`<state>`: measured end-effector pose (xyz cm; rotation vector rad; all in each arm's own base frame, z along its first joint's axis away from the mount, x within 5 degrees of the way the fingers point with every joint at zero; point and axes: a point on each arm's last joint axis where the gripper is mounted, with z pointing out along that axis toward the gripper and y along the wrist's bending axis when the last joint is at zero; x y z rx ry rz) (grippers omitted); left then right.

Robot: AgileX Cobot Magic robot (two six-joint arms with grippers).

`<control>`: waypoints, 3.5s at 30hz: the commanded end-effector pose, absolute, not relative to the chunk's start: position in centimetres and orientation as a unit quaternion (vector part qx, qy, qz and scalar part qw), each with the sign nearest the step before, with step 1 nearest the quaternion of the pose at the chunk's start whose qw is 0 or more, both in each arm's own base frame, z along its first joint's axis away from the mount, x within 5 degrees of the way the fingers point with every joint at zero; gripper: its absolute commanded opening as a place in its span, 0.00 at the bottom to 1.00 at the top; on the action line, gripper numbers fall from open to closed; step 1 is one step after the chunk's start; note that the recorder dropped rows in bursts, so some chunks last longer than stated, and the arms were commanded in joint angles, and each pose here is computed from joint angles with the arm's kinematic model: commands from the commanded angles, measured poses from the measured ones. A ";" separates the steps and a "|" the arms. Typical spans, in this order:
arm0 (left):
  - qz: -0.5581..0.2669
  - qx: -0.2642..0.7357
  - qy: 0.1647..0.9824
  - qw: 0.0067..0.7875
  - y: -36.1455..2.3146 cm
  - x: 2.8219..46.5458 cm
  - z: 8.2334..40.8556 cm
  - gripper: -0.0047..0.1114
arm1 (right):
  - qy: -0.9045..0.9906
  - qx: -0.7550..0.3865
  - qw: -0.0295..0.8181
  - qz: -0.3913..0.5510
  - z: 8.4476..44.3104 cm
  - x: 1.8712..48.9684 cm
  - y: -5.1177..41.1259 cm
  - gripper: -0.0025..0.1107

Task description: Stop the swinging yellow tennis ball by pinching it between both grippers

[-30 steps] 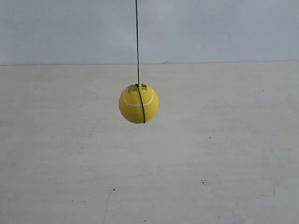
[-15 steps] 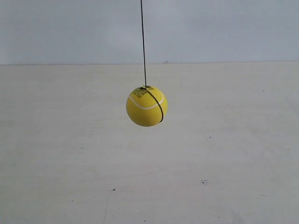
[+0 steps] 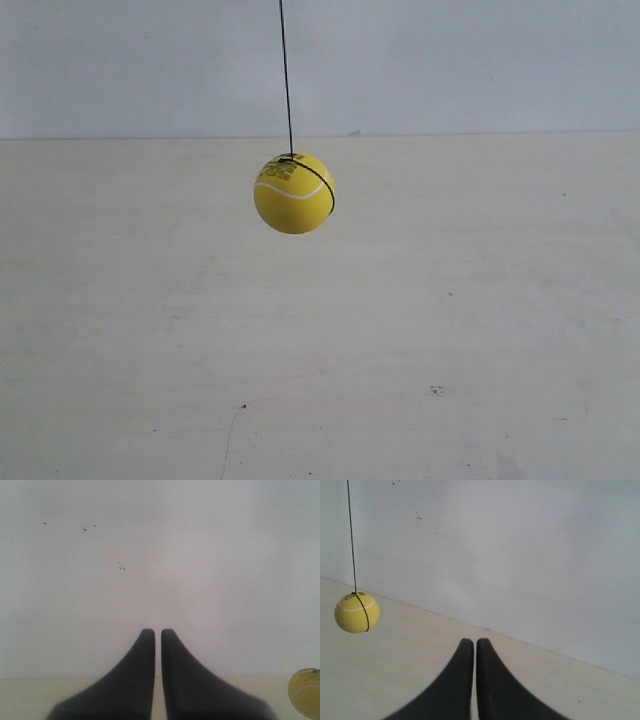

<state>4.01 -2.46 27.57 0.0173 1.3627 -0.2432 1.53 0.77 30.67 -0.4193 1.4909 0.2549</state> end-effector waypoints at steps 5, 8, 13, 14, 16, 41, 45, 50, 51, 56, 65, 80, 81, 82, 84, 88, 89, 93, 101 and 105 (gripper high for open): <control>-0.104 -0.031 0.657 0.746 -1.7 5.0 24.5 0.08 | 0.524 -0.153 0.829 0.121 29.4 3.1 1.4 0.02; -0.074 -0.070 0.653 0.750 -0.8 5.2 24.0 0.08 | 0.461 -0.124 0.868 0.137 28.4 3.2 1.4 0.02; -0.062 -0.063 0.655 0.751 -0.8 5.2 24.0 0.08 | 0.523 -0.121 0.831 0.149 25.9 4.1 1.7 0.02; -0.067 -0.058 0.657 0.749 -0.9 5.2 23.9 0.08 | 0.531 -0.123 0.825 0.148 25.4 4.3 1.8 0.02; -0.070 -0.054 0.661 0.745 -1.0 5.2 23.7 0.08 | 0.546 -0.127 0.815 0.147 24.6 4.5 1.9 0.02; -0.027 -0.049 0.686 0.726 -0.6 5.7 21.0 0.08 | 0.658 -0.162 0.723 0.136 21.3 5.1 2.3 0.02; -0.031 -0.045 0.687 0.725 -0.7 5.7 21.0 0.08 | 0.658 -0.162 0.723 0.136 21.3 5.1 2.3 0.02; -0.017 -0.058 0.686 0.725 -0.5 5.8 21.0 0.08 | 0.668 -0.053 0.742 0.018 21.5 5.6 0.6 0.02; -0.016 -0.059 0.686 0.725 -0.4 5.8 21.0 0.08 | 0.669 -0.044 0.742 0.007 21.5 5.6 0.4 0.02; -0.012 -0.062 0.685 0.725 -0.4 5.8 21.0 0.08 | 0.670 0.001 0.741 -0.043 21.5 5.6 -0.3 0.02; -0.012 -0.062 0.685 0.725 -0.4 5.8 21.0 0.08 | 0.670 0.002 0.741 -0.043 21.5 5.6 -0.3 0.02; -0.065 0.016 0.711 0.700 -2.0 5.9 20.5 0.08 | 0.791 -0.007 0.611 -0.027 18.2 5.4 -0.1 0.02; -0.071 0.019 0.714 0.696 -2.1 6.0 20.4 0.08 | 0.791 -0.007 0.611 -0.027 18.2 5.4 -0.1 0.02; -0.072 0.018 0.717 0.693 -2.1 6.0 20.4 0.08 | 0.791 -0.007 0.611 -0.027 18.2 5.4 -0.1 0.02; -0.066 0.010 0.719 0.692 -1.9 6.1 20.4 0.08 | 0.791 -0.007 0.611 -0.027 18.2 5.4 -0.1 0.02; -0.026 -0.029 0.712 0.701 -0.9 6.2 20.6 0.08 | 0.791 -0.007 0.611 -0.027 18.2 5.4 -0.1 0.02; -0.002 -0.053 0.706 0.706 -0.3 6.2 20.7 0.08 | 0.791 -0.007 0.611 -0.027 18.2 5.4 -0.1 0.02; 0.132 -0.149 0.671 0.714 2.6 5.4 21.2 0.08 | 0.791 -0.007 0.611 -0.027 18.2 5.4 -0.1 0.02; 0.118 -0.021 0.700 0.704 0.8 6.0 20.9 0.08 | 0.792 -0.007 0.610 -0.027 18.2 5.3 -0.1 0.02; 0.119 -0.027 0.699 0.705 0.9 6.0 20.9 0.08 | 0.791 -0.007 0.612 -0.026 18.3 5.4 -0.1 0.02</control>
